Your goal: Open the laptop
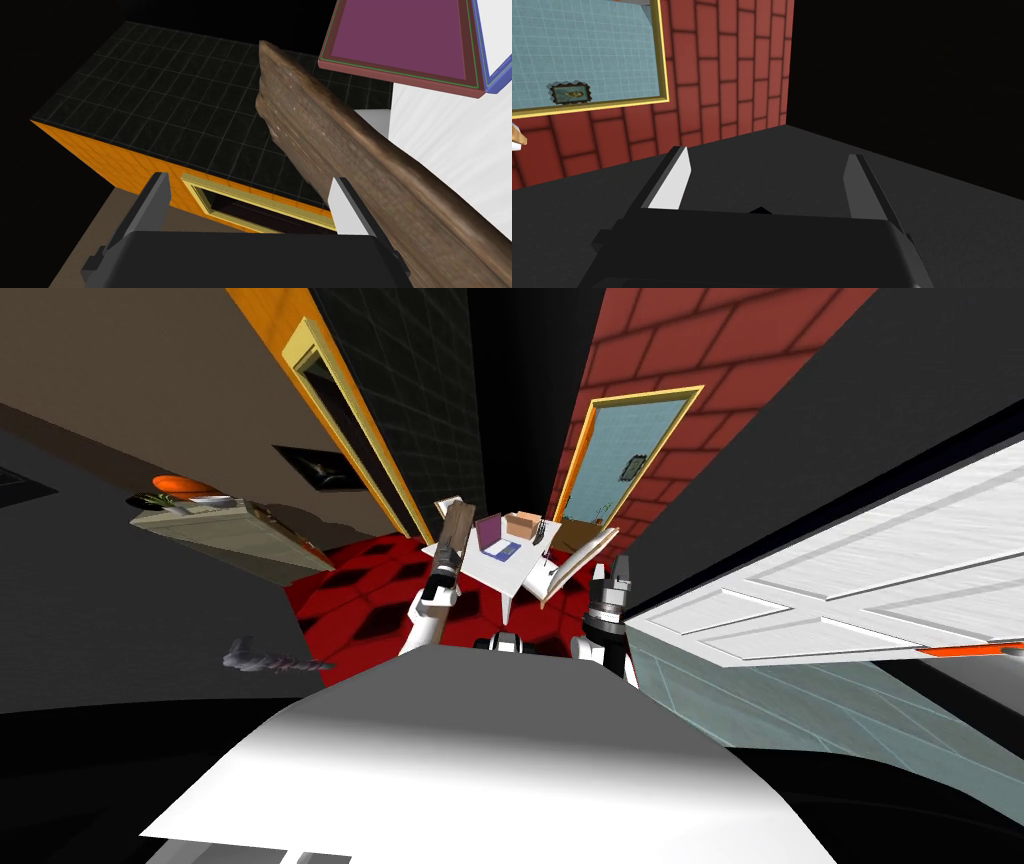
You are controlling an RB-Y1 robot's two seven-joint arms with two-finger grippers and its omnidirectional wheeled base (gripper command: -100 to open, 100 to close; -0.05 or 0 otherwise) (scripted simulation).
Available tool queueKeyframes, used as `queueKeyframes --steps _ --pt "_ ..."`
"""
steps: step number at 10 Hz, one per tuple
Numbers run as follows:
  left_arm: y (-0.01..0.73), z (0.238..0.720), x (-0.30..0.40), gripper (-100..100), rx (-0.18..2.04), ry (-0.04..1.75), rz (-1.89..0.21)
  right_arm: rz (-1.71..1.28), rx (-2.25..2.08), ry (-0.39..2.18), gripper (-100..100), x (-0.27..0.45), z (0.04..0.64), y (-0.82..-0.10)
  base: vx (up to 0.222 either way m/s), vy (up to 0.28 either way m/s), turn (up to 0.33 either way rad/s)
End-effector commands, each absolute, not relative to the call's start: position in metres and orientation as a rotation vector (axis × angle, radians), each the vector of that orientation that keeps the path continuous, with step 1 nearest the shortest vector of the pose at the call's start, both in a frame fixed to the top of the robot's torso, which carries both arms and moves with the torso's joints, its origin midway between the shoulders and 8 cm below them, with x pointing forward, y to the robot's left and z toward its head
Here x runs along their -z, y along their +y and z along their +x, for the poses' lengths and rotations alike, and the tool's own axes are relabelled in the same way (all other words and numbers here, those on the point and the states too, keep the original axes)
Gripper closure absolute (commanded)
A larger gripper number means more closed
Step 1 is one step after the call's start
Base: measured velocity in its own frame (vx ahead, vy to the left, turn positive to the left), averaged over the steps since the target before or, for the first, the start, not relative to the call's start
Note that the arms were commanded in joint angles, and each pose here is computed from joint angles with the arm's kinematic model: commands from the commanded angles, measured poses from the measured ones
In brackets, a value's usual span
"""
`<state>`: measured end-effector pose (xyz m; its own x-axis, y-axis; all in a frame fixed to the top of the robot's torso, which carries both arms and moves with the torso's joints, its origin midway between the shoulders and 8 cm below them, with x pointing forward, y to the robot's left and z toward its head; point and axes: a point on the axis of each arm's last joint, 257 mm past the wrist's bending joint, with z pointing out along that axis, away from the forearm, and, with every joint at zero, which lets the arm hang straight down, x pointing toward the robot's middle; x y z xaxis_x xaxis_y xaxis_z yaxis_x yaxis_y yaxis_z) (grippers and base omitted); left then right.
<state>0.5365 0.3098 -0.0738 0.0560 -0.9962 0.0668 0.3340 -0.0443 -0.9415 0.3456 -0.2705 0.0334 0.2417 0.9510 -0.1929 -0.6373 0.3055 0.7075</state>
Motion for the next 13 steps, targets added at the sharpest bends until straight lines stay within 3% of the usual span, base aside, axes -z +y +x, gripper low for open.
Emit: queueKeyframes --steps 1,13 --pt "0.315 0.556 0.079 -100 1.347 0.886 -1.076 0.554 -1.165 0.678 0 -0.033 0.346 -0.271 -0.042 0.068 -0.083" --pt "0.309 0.639 0.101 -100 1.412 0.889 -1.31 0.554 -1.164 0.678 0 -0.033 0.346 -0.271 0.008 0.065 -0.079"
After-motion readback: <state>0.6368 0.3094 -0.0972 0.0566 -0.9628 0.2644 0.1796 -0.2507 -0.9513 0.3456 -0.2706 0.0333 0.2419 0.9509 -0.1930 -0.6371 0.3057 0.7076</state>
